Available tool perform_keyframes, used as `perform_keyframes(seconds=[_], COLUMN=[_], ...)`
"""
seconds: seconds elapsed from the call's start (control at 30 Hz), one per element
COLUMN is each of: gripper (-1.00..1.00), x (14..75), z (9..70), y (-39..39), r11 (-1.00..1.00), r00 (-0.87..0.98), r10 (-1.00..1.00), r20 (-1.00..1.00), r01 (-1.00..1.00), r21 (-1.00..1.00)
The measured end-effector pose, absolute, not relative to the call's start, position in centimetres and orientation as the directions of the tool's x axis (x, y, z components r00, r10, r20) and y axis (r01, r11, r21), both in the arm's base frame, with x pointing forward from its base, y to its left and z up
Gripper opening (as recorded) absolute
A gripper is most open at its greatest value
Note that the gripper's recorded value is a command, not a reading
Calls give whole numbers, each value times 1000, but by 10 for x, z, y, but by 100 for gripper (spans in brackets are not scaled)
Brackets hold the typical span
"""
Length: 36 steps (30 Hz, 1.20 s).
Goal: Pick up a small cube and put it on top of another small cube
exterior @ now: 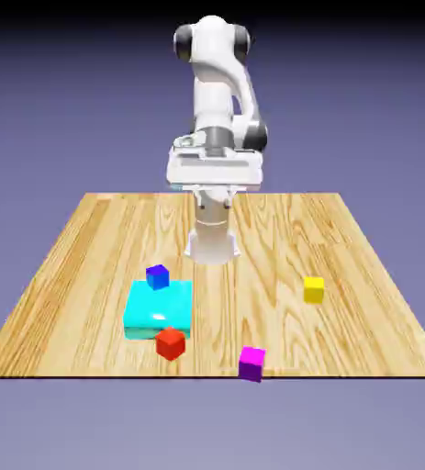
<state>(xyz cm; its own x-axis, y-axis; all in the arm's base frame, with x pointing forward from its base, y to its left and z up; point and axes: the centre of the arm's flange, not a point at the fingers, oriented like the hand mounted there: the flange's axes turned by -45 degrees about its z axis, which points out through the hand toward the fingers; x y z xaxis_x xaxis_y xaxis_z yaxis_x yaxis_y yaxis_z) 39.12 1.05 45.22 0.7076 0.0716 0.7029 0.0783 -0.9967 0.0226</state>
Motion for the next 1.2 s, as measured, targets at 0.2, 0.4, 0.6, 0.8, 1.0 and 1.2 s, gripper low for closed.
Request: perform_keyframes(seconds=[0.2, 0.4, 0.6, 0.8, 1.0, 1.2], gripper=[0, 0, 0, 0, 0, 0], x=[397, 395, 385, 366, 340, 310], z=[418, 380, 340, 302, 266, 236], y=[42, 76, 112, 145, 174, 197], r11=[-968, -910, -828, -728, -614, -490], r00=[744, 752, 729, 676, 594, 487], r10=[178, 300, 428, 552, 666, 765], r20=[644, 587, 534, 488, 451, 422], r01=[250, 410, 553, 676, 780, 865], r21=[-21, -60, -92, -113, -120, -110])
